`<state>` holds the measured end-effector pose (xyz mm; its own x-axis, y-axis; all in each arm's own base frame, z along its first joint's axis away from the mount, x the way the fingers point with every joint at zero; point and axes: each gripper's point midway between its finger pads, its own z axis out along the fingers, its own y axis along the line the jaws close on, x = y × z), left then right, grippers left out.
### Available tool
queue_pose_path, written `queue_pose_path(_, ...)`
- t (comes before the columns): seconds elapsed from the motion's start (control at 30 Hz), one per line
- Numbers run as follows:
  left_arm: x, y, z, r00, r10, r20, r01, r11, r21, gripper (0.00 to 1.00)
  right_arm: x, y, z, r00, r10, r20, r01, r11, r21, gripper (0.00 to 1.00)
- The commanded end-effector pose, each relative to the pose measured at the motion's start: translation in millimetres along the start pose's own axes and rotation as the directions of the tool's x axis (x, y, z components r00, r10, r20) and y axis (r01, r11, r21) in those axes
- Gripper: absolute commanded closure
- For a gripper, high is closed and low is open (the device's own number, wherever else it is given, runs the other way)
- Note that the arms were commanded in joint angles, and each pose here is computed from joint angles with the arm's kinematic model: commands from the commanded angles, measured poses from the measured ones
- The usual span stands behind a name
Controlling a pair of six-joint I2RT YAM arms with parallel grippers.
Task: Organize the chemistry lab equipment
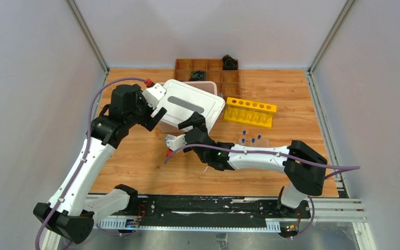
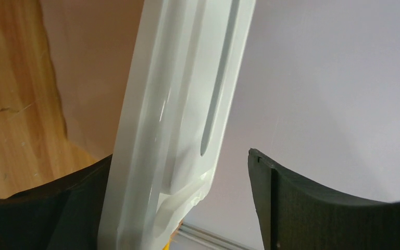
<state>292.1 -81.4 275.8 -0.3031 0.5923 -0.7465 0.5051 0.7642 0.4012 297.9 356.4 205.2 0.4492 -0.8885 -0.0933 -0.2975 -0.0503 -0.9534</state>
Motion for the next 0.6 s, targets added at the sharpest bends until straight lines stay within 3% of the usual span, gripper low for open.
queue_pose_path(0.0,-14.5,11.4,7.1,0.999,-0.034,0.041,0.035,0.999,-0.041,0.07,0.3,-0.3,-19.7,0.990,0.142,0.006,-0.141,0.987,-0.079,0.13)
queue_pose_path(0.3,-10.0,8.4,34.4,0.997,-0.070,-0.032,0.070,0.997,-0.018,0.07,-0.1,19.9,-45.0,0.927,0.375,-0.029,-0.366,0.883,-0.294,0.09)
queue_pose_path(0.57,-12.4,17.7,66.3,0.988,-0.140,-0.059,0.138,0.990,-0.032,0.08,10.4,62.4,-54.0,0.896,0.430,-0.112,-0.439,0.819,-0.369,0.06)
